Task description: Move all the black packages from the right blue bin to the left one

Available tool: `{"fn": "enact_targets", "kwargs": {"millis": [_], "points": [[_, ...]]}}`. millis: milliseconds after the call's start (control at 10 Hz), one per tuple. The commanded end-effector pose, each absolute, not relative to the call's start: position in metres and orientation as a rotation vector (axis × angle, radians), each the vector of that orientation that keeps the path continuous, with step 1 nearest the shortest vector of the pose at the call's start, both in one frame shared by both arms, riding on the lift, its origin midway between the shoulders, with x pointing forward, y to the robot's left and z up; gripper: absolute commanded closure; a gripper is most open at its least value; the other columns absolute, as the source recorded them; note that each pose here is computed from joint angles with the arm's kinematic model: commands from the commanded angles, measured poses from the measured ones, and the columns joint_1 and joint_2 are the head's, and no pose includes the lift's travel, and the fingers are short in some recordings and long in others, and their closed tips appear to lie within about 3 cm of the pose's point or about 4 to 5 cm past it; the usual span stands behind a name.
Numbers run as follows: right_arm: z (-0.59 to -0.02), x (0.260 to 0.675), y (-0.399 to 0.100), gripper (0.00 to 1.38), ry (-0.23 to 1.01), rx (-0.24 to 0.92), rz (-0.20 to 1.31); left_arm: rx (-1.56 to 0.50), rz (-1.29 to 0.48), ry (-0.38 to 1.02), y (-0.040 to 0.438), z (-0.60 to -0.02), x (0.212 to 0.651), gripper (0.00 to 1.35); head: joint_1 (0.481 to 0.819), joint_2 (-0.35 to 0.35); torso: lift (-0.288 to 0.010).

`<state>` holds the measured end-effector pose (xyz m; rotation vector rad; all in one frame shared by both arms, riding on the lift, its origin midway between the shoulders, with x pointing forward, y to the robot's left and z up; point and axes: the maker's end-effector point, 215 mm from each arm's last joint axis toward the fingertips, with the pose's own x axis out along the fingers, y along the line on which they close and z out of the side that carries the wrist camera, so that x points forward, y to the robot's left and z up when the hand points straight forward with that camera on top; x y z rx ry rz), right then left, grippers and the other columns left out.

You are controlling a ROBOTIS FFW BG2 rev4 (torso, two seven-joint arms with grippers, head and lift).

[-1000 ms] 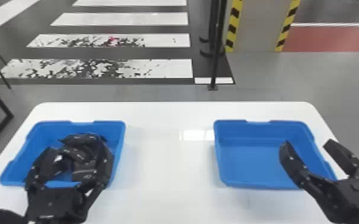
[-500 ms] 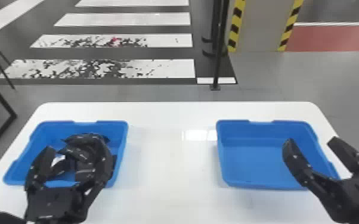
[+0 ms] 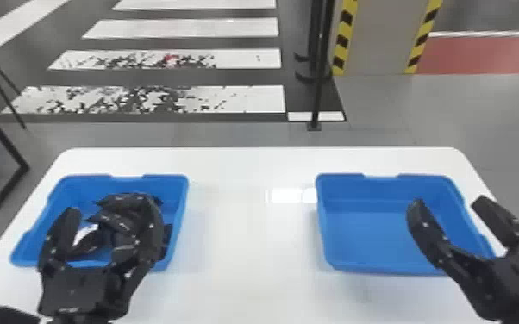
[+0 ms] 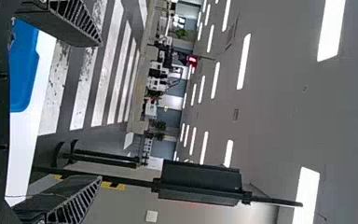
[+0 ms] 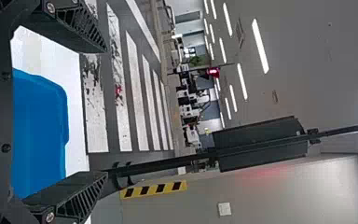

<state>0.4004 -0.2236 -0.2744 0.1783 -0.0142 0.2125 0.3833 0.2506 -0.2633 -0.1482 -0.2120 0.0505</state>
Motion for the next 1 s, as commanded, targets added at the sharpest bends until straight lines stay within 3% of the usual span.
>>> {"fn": "enact_targets", "kwargs": {"millis": [0,900], "points": [[-0.2727,0.4010,-0.2235,0.09,-0.020,0.180,0.213,-0.148,0.050,-0.223,0.2508,-0.2602,0.3818,0.00,0.695,0.040,-0.132],[-0.2798,0.4058,-0.2197,0.09,-0.001,0.169,0.220,-0.145,0.038,-0.217,0.2467,-0.2622,0.3828,0.00,0.695,0.038,-0.132]]}}
